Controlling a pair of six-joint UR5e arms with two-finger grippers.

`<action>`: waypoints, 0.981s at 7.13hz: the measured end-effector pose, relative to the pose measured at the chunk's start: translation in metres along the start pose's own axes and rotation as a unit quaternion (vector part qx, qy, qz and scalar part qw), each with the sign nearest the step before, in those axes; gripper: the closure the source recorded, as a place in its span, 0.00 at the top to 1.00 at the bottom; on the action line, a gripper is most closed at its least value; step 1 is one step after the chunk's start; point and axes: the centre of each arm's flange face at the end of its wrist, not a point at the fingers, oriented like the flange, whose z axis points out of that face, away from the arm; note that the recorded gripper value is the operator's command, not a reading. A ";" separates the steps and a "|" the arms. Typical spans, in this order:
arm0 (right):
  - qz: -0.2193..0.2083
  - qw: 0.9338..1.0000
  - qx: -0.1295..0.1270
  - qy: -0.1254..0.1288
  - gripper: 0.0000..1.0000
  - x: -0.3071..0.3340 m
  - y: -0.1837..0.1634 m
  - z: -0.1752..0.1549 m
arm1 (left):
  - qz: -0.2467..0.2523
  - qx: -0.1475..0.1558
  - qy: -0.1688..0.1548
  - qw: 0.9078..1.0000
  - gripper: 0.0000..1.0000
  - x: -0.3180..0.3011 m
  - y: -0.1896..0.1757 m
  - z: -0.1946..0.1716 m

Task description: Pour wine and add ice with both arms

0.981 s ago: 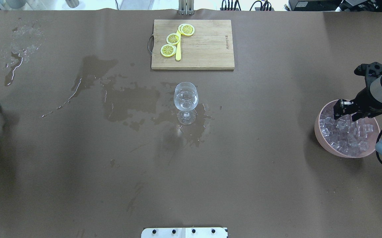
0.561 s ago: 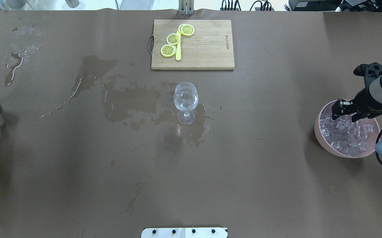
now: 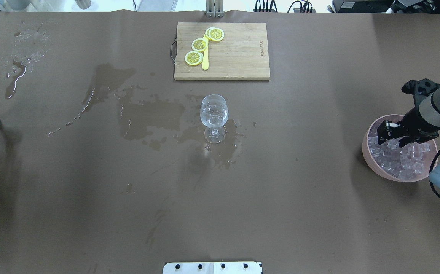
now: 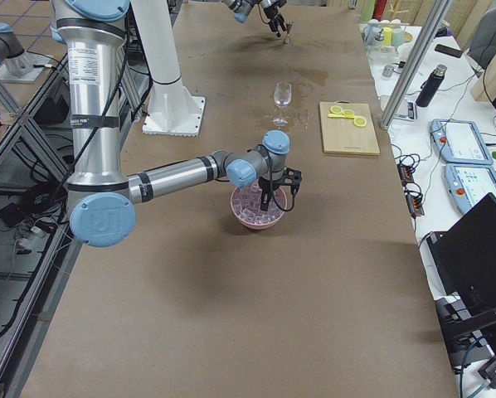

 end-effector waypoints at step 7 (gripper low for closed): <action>-0.001 1.000 -0.003 0.009 0.41 0.011 0.013 0.004 | -0.001 0.031 -0.023 0.999 0.88 0.010 -0.005 0.013</action>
